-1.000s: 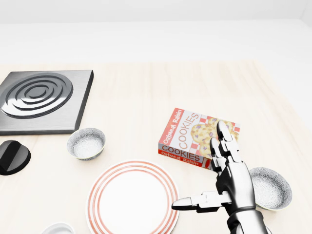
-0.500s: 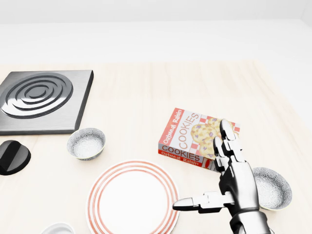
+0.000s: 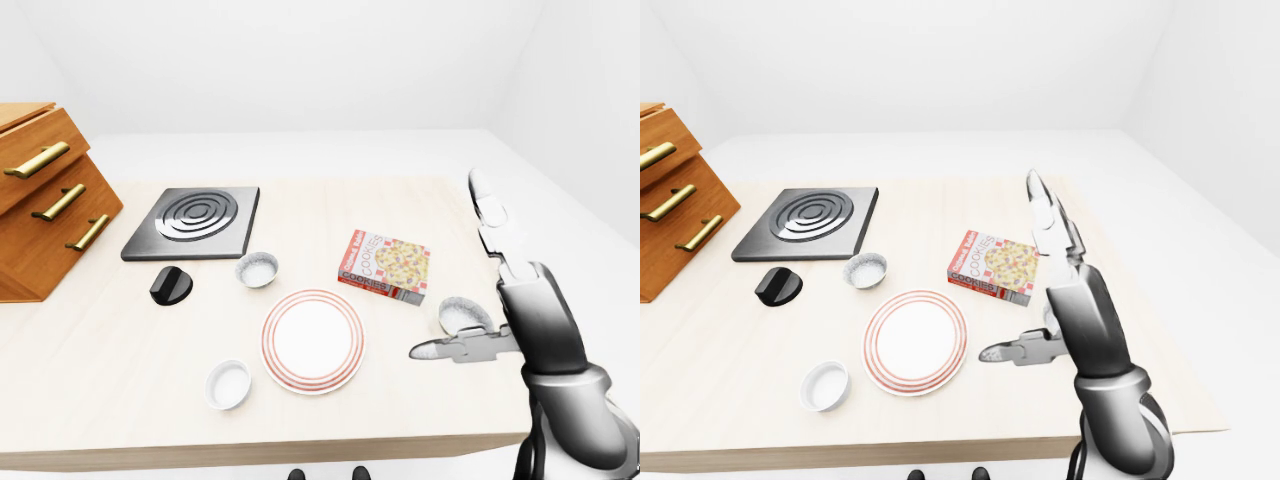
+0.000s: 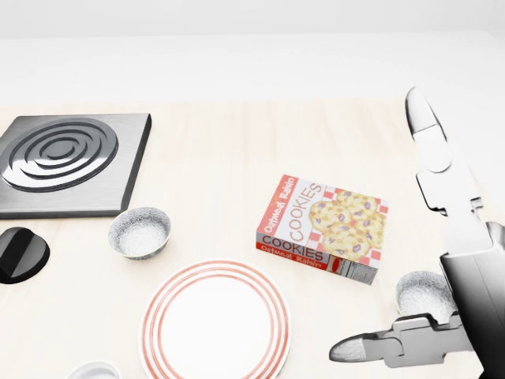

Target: Pick the akita bowl next to the plate and place it on the plate.

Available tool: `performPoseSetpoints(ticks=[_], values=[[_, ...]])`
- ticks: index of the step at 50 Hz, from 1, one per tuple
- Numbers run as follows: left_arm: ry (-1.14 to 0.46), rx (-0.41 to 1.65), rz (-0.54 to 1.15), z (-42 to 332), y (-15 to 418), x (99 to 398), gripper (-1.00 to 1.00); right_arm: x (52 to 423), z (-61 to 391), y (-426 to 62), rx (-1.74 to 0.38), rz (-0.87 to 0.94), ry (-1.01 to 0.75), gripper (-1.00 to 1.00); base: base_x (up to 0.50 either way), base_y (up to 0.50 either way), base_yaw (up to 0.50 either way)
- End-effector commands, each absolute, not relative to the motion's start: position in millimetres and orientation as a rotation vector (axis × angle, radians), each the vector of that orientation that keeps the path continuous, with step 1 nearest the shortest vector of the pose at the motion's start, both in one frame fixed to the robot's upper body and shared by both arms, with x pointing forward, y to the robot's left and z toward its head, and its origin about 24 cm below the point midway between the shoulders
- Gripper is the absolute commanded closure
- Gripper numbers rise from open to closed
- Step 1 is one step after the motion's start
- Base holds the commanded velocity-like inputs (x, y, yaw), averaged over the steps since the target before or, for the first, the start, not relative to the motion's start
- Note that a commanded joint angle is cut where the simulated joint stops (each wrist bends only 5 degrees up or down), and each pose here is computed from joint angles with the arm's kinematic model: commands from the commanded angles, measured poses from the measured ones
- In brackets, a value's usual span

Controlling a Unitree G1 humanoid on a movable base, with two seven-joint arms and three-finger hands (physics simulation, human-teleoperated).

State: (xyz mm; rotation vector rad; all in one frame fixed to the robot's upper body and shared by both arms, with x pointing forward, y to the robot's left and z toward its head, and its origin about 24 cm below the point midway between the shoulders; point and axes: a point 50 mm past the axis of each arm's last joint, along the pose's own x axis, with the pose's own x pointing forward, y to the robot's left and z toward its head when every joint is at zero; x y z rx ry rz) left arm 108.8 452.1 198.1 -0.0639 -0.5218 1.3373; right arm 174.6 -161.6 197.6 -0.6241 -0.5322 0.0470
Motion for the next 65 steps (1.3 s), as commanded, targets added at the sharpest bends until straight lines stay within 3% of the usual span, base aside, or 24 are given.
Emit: performPoseSetpoints(ticks=[1, 8, 16, 31, 46, 53, 65], values=[[-0.521, -0.067, 1.341, 197.8, 453.0, 107.7, -1.00, 159.0, 211.4, -190.2, -0.941, -0.266, -0.299, -1.00, 0.00, 0.00, 0.00], [-0.515, -0.070, 1.345, 196.7, 454.0, 107.2, -1.00, 154.5, 210.5, -201.7, -1.041, -0.336, -0.234, -1.00, 0.00, 0.00, 0.00], [-0.526, -0.071, 1.343, 198.9, 453.8, 106.6, -1.00, 151.2, 176.0, -201.4, -1.353, -0.147, -0.007, -1.00, 0.00, 0.00, 0.00], [-0.528, -0.075, 1.351, 199.3, 455.0, 104.9, -1.00, 154.0, 138.0, -218.6, -1.473, -0.179, 0.237, -1.00, 0.00, 0.00, 0.00], [-0.544, -0.077, 1.354, 202.2, 454.7, 102.7, -1.00, 166.1, 113.7, -213.8, -1.519, -0.184, 0.259, -1.00, 0.00, 0.00, 0.00], [-0.546, -0.075, 1.355, 202.5, 454.8, 101.6, -1.00, 176.1, 96.9, -220.7, -1.531, -0.321, 0.288, -1.00, 0.00, 0.00, 0.00], [-0.535, -0.078, 1.349, 199.8, 454.6, 103.1, -1.00, 179.7, 74.6, -220.1, -1.561, -0.296, 0.258, -1.00, 0.00, 0.00, 0.00]])
